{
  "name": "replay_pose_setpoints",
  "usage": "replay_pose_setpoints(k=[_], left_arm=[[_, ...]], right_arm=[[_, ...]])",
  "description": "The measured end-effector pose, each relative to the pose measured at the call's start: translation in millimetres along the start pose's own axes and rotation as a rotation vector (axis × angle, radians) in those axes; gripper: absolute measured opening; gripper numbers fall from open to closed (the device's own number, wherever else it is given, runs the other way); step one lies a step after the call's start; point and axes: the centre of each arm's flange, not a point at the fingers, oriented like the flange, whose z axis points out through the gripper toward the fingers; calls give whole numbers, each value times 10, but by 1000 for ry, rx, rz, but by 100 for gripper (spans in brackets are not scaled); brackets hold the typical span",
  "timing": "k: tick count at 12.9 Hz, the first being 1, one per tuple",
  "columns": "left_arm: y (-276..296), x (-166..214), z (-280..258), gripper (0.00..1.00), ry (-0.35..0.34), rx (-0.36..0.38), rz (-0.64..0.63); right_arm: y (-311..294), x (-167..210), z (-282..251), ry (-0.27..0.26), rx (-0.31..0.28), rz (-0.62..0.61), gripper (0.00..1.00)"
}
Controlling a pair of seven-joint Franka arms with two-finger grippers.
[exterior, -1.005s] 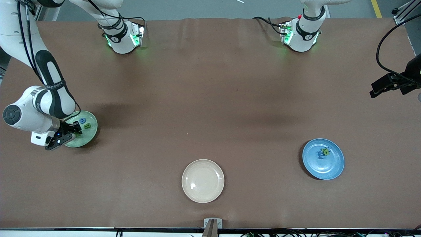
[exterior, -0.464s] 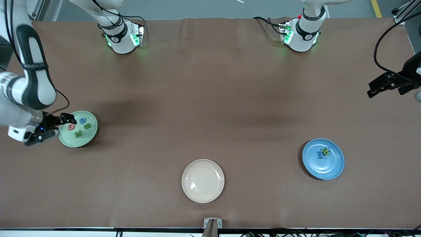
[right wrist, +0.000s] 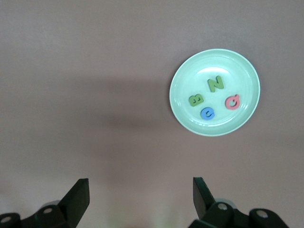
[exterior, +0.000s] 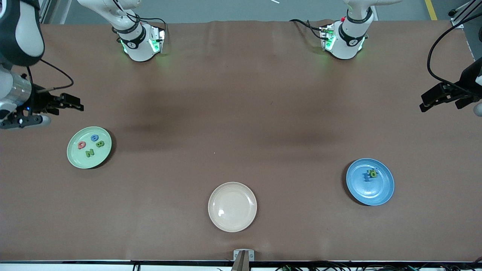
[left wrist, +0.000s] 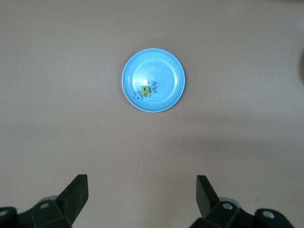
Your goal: Sort upper and lower case letters into plates
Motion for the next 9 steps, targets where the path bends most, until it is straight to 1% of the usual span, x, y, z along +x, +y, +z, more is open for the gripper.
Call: replay_pose_setpoints(k=[3,5,6,8,9], left_arm=[[-3,10,-8,100,9,-1,-1],[-4,13,-13,100,12,-1,-1],[-4,14,-16,100,14,-2,-1],[-3,17,-18,100,16,-2,-1],[-3,17,-19,100,17,-2,-1]], right_arm=[[-53,-104,-443,54,-10,10,97],[-117,-138,-922,112,-24,23,98],[-168,-162,-1121,135,-28,32,100],[-233,-173,-1297,161,-33,35,100],[-242,-137,-1284,159,-33,34,100]])
